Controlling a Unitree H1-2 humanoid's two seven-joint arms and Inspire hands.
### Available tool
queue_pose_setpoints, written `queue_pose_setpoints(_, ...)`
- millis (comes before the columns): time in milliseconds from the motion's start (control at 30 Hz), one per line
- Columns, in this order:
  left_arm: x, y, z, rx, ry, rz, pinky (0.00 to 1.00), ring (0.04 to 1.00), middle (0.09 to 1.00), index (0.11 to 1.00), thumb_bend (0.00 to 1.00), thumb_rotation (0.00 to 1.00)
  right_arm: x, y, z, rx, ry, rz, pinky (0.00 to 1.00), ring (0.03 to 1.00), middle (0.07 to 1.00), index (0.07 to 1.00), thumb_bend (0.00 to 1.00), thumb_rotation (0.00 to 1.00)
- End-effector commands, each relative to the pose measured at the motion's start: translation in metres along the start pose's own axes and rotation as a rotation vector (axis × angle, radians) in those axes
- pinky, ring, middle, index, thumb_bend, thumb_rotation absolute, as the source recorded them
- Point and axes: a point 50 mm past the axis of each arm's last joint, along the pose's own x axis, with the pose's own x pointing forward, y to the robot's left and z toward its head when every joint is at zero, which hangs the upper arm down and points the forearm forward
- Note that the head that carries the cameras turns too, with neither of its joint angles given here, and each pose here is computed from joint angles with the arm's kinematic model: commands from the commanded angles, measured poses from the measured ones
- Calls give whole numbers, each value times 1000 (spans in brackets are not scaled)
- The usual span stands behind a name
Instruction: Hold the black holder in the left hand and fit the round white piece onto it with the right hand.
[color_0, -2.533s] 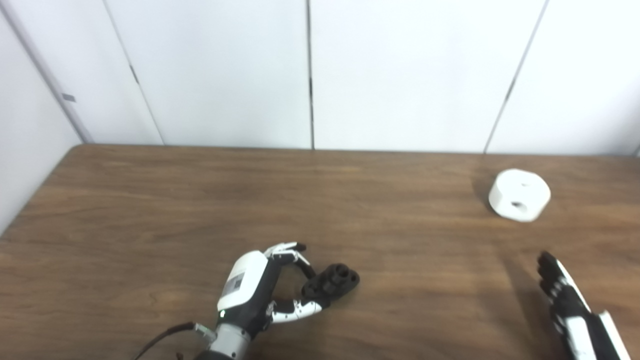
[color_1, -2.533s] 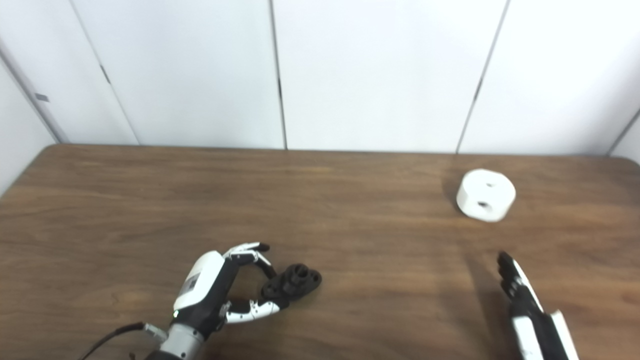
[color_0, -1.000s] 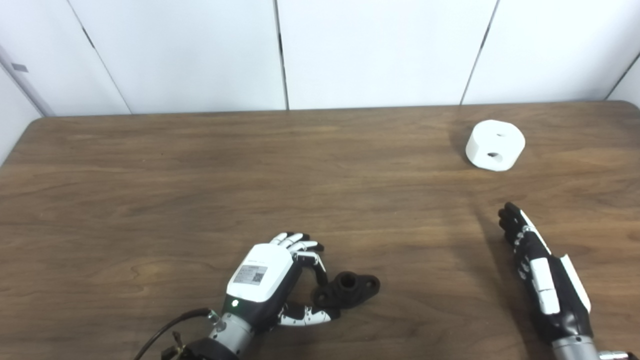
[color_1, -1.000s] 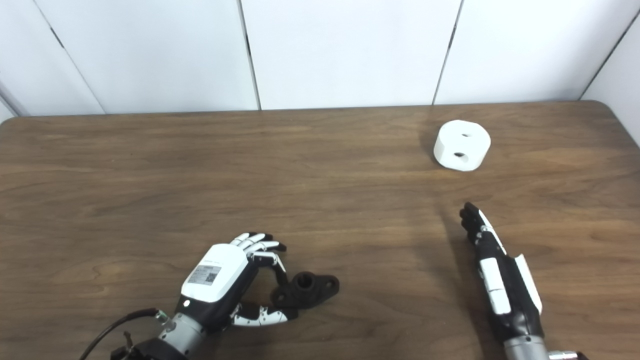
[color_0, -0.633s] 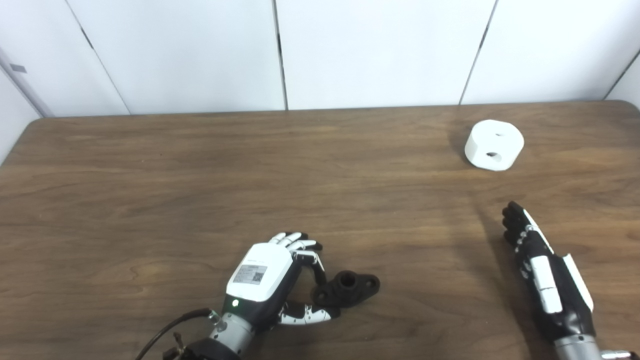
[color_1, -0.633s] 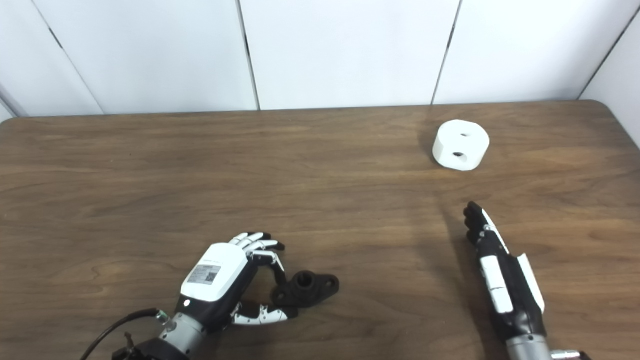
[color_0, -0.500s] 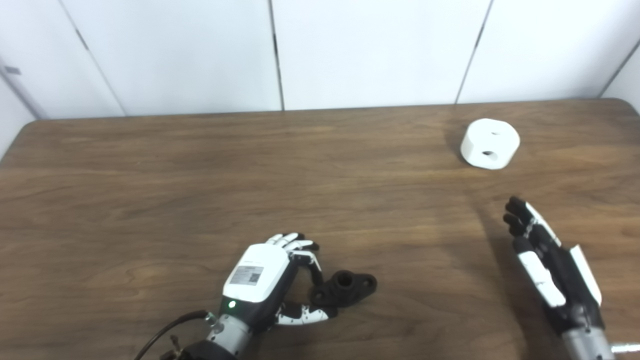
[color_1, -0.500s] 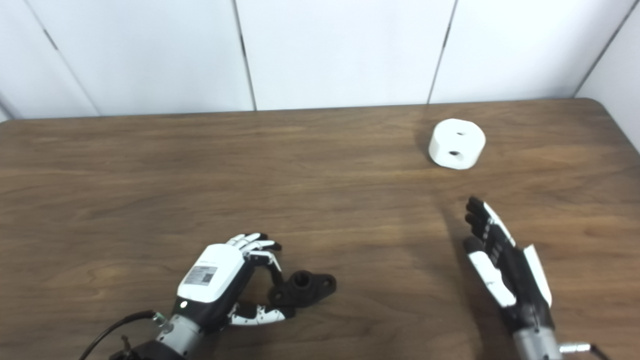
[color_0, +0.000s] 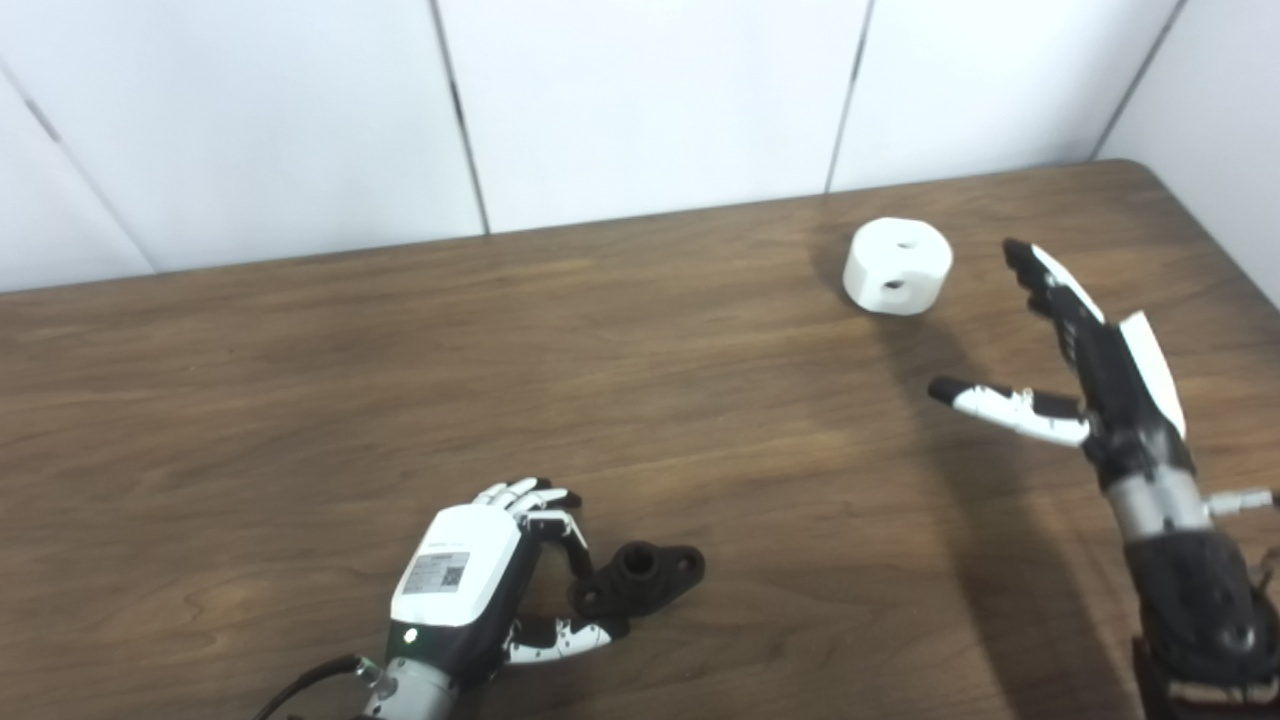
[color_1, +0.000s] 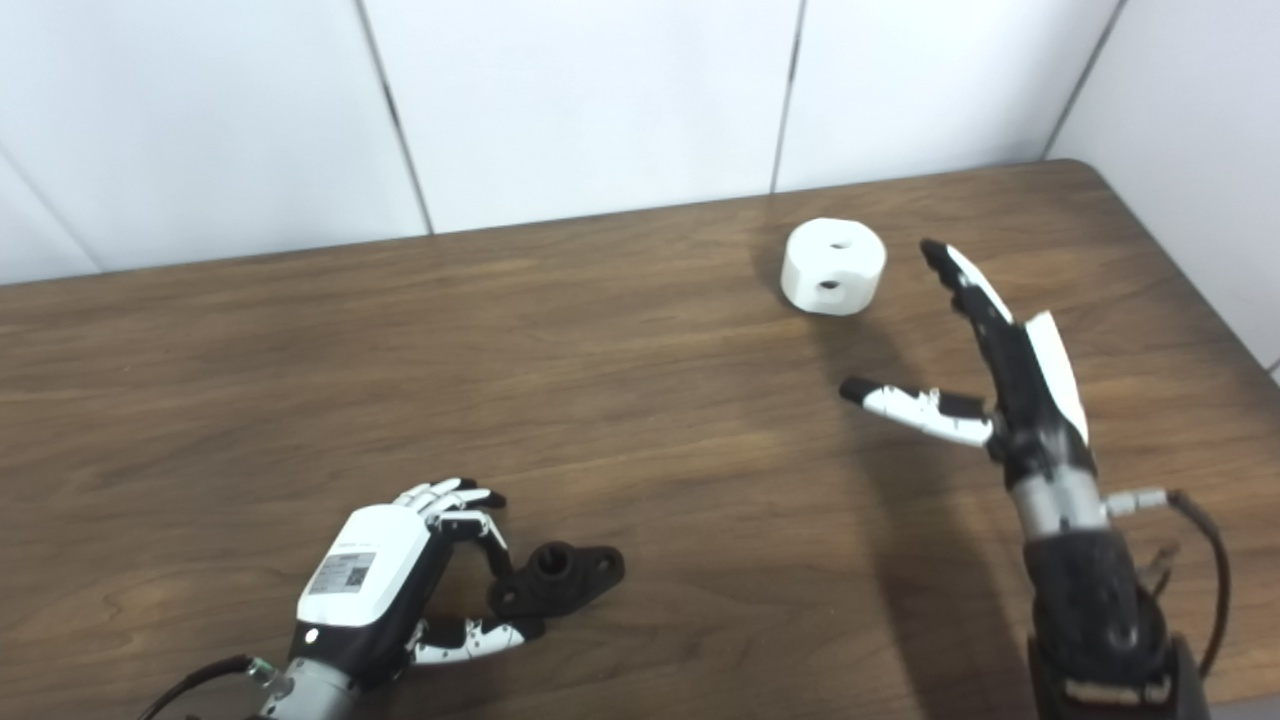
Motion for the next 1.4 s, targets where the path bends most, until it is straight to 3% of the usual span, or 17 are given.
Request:
queue_pose_setpoints(0,-16,-21,-34,44,155,-173,867,880,810,491,514,49,20,-14,9,-98,-33,-29,904,917,920,883,775,289)
queue_pose_setpoints(133,-19,-23,-36,55,158,-178,873,886,813,491,514,49,53,-22,16,-242,-9,-14,906,934,938,886,808,350)
queue_pose_setpoints(367,-22,-26,-43,62,153,-178,874,881,808,492,514,49,104,-23,19,-354,13,-4,879,955,942,866,839,322)
queue_pose_setpoints(633,-24,-30,-46,66,151,-189,877,888,814,492,513,50,149,-17,20,-426,36,76,899,988,967,867,865,287)
queue_pose_setpoints(933,-26,-33,-47,64,150,-185,865,885,813,492,514,51,181,-2,21,-521,78,179,920,989,966,843,881,297)
queue_pose_setpoints(1367,-27,-34,-48,69,151,-188,876,892,819,492,512,52,196,8,22,-579,115,285,967,997,960,825,917,282)
